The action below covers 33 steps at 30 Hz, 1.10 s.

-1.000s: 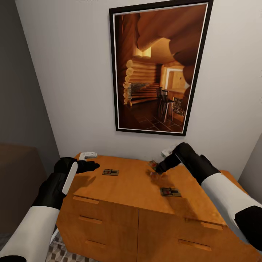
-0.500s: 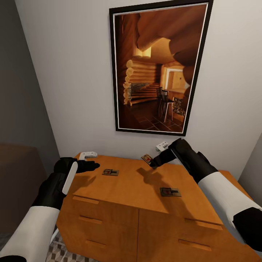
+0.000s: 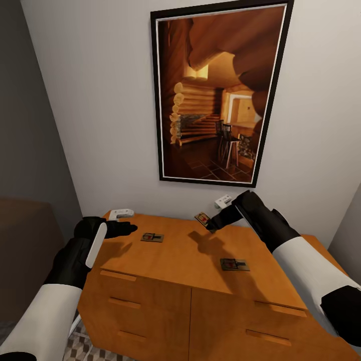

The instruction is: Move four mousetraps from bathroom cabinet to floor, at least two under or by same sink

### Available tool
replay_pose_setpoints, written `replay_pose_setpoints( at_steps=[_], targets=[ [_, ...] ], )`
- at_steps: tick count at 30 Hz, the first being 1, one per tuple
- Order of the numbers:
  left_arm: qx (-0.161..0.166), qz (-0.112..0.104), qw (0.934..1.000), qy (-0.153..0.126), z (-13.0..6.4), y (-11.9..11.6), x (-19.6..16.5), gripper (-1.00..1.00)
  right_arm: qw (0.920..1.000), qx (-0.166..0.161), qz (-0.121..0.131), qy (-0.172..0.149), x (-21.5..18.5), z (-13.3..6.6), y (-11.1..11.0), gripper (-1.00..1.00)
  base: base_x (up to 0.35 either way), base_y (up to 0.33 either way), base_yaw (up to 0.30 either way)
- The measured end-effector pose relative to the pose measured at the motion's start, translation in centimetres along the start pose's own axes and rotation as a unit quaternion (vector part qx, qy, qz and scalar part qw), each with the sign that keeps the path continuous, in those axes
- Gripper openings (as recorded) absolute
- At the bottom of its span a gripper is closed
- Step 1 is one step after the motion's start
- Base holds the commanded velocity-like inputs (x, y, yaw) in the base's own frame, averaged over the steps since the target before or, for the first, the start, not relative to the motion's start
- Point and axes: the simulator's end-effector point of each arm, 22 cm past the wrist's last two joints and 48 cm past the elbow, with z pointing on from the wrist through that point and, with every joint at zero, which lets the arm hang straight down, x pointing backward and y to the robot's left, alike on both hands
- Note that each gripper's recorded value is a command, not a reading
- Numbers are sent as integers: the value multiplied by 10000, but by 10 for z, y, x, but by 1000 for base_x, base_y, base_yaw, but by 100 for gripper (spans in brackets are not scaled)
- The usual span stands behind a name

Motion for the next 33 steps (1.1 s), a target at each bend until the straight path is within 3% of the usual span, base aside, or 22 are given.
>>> replay_pose_setpoints(
  at_steps=[33],
  targets=[
    [16, 2, 10000, 7, 0, -2, 1, 100, 10000, 90, 33, 0, 2, -1, -8, -100, 0, 0, 0]
  ],
)
